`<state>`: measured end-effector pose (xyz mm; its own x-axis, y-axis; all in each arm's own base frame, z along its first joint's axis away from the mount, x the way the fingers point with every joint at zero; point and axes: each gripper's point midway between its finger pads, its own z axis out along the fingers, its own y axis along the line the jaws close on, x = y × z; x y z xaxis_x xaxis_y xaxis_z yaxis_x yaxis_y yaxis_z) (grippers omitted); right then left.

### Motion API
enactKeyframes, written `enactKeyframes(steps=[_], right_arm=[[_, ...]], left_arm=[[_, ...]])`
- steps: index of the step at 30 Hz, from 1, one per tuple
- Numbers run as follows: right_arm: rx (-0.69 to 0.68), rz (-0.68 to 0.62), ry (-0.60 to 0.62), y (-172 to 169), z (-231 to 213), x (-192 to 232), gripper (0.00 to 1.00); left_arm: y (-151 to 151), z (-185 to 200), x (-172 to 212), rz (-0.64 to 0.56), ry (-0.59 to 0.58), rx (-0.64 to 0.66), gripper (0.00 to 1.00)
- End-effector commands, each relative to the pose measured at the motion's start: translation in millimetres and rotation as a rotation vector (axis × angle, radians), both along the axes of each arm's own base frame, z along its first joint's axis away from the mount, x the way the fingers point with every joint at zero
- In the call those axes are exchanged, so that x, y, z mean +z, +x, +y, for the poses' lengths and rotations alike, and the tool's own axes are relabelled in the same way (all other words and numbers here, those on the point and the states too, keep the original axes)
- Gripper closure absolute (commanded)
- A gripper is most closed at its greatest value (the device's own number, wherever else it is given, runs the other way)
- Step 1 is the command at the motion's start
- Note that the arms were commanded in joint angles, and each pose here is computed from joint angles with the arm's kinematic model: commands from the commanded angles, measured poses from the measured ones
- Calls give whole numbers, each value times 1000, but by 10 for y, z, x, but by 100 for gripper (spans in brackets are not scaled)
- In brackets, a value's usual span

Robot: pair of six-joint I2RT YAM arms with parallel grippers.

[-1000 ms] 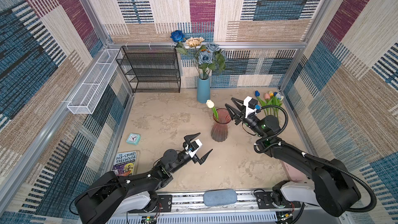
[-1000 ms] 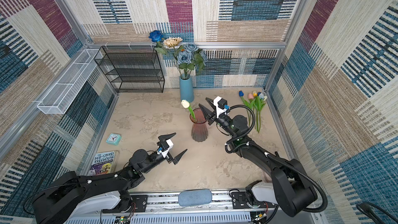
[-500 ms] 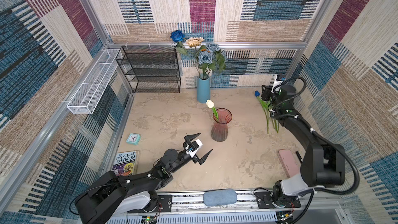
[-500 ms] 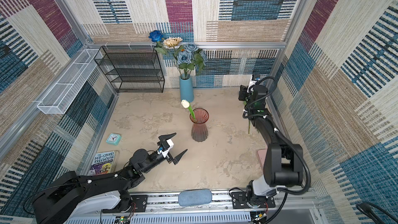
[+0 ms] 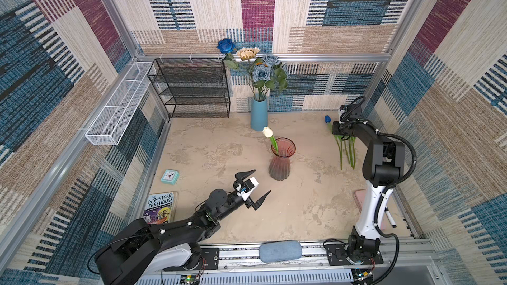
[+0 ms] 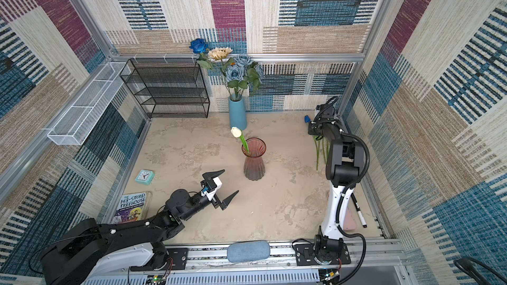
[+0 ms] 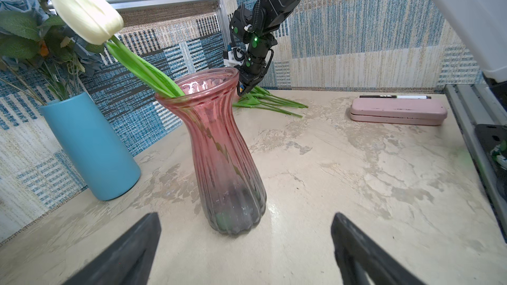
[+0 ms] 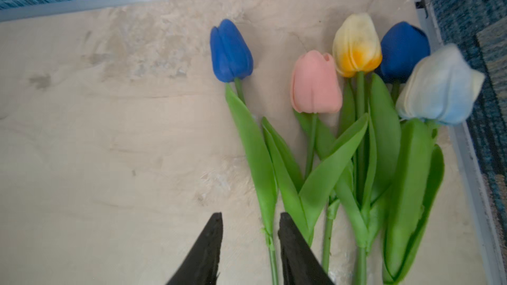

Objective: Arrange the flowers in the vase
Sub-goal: 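Open the right gripper and withdraw it toward the tulips, then lower the right gripper and grasp the blue tulip's stem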

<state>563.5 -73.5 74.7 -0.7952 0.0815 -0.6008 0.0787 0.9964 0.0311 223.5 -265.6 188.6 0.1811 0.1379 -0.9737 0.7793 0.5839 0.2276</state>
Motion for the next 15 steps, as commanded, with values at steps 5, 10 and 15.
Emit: enactKeyframes(steps=[5, 10, 15], right_arm=[[15, 100, -34, -74, -46, -331, 61], [7, 111, -39, -69, -63, -432, 65], [18, 133, -13, -79, -19, -552, 74]], left_arm=[[5, -24, 42, -2, -13, -7, 0], [4, -29, 36, 3, -14, -10, 0], [5, -31, 33, 2, -11, -9, 0]])
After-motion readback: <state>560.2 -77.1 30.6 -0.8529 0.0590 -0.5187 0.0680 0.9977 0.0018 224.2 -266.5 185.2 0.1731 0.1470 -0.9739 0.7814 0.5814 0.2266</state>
